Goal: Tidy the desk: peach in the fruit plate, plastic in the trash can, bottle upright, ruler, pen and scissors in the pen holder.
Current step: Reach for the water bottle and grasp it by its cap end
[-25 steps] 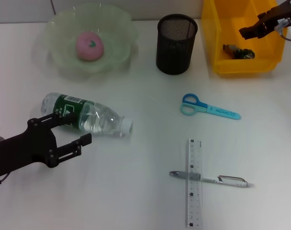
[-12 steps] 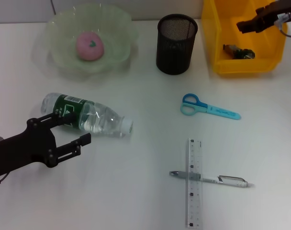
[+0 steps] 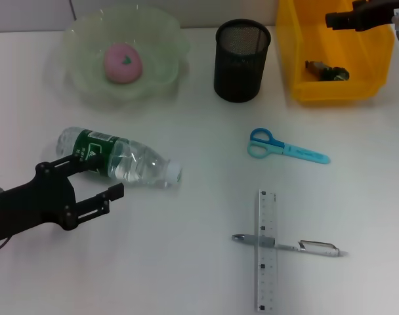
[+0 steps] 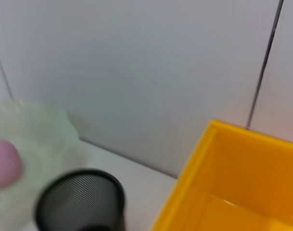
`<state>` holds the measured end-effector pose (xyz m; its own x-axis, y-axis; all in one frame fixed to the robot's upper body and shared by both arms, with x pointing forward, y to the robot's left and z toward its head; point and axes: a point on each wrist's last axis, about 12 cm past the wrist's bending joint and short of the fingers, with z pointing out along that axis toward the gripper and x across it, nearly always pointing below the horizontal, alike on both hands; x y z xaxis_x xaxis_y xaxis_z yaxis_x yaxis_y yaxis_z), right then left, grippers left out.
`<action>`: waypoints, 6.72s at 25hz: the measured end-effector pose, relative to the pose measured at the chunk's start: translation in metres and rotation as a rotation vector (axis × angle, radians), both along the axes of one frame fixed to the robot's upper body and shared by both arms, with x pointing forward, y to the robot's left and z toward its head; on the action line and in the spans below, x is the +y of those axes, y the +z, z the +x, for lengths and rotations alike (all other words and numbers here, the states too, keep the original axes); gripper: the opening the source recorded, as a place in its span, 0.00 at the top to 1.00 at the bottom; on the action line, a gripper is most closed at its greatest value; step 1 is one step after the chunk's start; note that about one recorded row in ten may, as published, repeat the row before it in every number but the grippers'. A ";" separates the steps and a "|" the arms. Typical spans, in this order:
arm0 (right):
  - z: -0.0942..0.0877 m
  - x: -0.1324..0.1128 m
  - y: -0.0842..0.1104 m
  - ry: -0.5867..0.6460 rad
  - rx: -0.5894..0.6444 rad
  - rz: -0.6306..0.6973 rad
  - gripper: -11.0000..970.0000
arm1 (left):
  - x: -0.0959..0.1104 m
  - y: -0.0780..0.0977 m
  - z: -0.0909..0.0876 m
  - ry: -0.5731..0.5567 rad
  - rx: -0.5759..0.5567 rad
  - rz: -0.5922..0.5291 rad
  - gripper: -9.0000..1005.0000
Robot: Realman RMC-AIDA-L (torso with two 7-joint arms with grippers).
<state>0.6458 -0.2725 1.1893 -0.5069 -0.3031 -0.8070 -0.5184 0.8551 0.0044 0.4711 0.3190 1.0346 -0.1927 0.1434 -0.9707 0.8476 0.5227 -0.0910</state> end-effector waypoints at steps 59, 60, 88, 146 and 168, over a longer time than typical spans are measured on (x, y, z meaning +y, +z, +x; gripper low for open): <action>-0.148 0.010 -0.144 0.651 -0.162 0.379 0.33 | -0.018 0.007 0.011 -0.050 -0.017 -0.045 0.31; -0.148 0.010 -0.144 0.645 -0.165 0.375 0.33 | -0.018 0.007 0.012 -0.051 -0.015 -0.047 0.31; -0.151 0.004 -0.154 0.611 -0.211 0.296 0.18 | -0.021 0.011 0.014 -0.080 -0.024 -0.053 0.31; -0.138 0.006 -0.152 0.572 -0.190 0.285 0.18 | -0.146 0.103 0.136 -0.546 -0.002 0.875 0.17; -0.137 0.007 -0.154 0.566 -0.159 0.291 0.18 | -0.168 0.098 0.133 -0.621 -0.054 1.041 0.17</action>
<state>0.5089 -0.2651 1.0350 -0.2013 -0.2461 -0.9481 -0.9013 0.4256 0.0808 0.6038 0.1509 1.1324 0.2235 0.9134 -0.3403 0.9695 -0.1723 0.1742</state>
